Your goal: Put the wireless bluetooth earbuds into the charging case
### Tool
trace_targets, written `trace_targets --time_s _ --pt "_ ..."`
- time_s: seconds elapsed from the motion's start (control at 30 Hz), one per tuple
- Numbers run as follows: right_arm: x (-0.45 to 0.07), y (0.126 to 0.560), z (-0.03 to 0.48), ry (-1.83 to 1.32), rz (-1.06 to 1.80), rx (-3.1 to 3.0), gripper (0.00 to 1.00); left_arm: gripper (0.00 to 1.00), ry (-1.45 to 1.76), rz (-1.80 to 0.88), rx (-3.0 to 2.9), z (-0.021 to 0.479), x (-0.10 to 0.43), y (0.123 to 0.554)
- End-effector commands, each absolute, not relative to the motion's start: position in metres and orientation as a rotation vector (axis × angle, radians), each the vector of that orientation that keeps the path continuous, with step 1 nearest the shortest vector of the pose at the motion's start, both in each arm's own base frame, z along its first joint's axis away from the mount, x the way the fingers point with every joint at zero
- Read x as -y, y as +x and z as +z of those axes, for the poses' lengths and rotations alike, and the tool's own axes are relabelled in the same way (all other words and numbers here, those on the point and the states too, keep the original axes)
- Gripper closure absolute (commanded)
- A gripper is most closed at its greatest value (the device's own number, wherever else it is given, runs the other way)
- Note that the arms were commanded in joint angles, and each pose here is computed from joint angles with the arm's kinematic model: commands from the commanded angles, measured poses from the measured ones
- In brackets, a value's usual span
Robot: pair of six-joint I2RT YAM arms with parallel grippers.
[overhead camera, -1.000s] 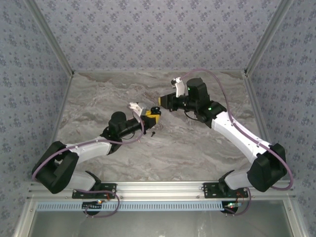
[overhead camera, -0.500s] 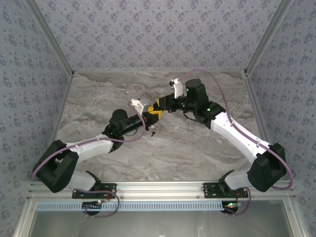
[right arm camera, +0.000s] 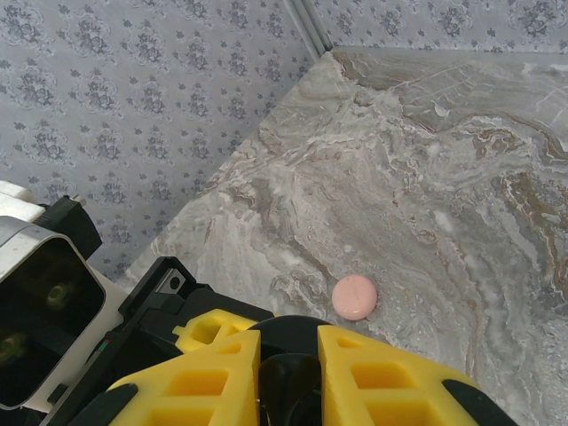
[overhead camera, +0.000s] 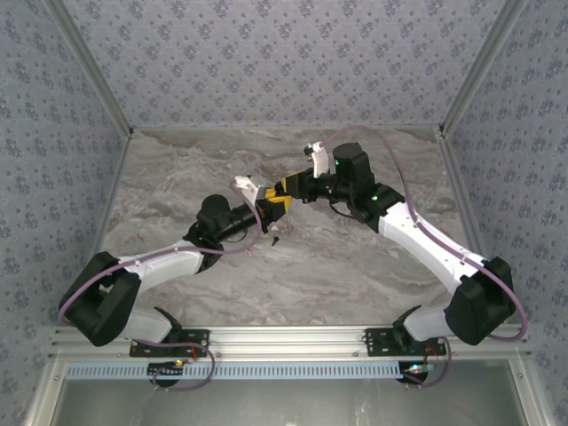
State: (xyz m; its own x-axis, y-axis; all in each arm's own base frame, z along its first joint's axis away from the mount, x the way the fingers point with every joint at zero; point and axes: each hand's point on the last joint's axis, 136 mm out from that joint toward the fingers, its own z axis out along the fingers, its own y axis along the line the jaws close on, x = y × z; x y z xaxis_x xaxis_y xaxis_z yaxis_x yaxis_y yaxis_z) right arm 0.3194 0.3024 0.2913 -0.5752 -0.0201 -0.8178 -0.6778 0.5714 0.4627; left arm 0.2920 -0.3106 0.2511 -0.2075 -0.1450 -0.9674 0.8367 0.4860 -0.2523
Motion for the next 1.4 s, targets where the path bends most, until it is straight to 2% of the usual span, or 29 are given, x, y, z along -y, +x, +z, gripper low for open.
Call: trace_targets --time_s 0.0,0.83,1.2,1.27,1.37 --pt "-0.301 0.315 0.293 -0.580 1.006 -1.974 0.78 0.89 0.610 -1.004 -1.437 0.279 0.313 0.295" --pt "-0.296 0.316 0.284 -0.578 0.950 -2.017 0.77 0.89 0.606 -1.002 -1.432 0.283 0.312 0.296" --pt "-0.296 0.314 0.283 -0.585 0.928 -2.027 0.69 0.89 0.612 -0.988 -1.448 0.281 0.311 0.296" --pt "-0.296 0.314 0.285 -0.586 0.924 -2.027 0.65 0.89 0.612 -0.988 -1.449 0.281 0.311 0.295" --pt "-0.294 0.313 0.289 -0.579 0.901 -2.021 0.54 0.89 0.606 -0.964 -1.479 0.277 0.309 0.298"
